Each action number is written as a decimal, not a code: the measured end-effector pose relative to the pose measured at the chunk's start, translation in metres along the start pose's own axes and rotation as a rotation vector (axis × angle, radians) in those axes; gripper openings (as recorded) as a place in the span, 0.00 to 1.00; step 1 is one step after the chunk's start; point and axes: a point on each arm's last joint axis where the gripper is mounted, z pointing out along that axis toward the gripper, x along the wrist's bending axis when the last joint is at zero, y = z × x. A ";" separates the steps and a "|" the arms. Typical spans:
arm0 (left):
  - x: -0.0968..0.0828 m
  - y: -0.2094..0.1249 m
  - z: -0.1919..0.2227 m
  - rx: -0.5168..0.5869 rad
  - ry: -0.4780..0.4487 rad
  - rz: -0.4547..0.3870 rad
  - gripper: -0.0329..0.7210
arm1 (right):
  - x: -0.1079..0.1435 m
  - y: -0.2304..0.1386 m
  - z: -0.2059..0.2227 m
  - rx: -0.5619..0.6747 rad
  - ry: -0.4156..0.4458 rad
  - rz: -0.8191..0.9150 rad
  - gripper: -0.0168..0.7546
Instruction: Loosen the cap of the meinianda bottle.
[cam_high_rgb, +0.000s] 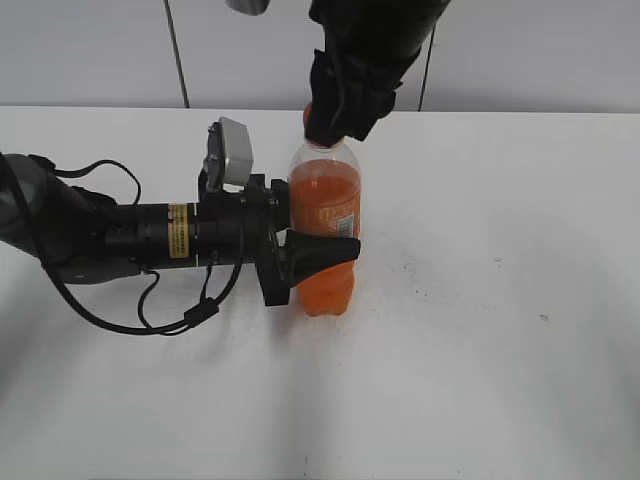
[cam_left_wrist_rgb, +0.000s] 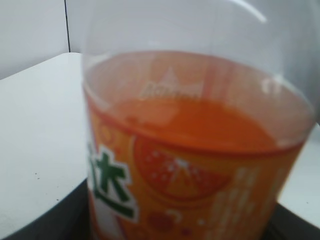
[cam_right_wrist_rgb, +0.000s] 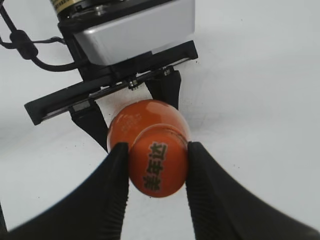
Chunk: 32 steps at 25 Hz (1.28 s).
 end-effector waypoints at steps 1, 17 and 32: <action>0.000 0.000 0.000 0.000 -0.001 0.000 0.59 | 0.000 0.000 0.000 -0.002 0.000 -0.006 0.37; 0.001 0.000 0.000 -0.001 0.009 -0.009 0.59 | 0.001 -0.001 -0.033 -0.033 -0.082 0.169 0.37; 0.001 0.000 0.000 0.001 0.010 -0.009 0.59 | -0.038 -0.142 0.001 0.136 -0.201 1.001 0.37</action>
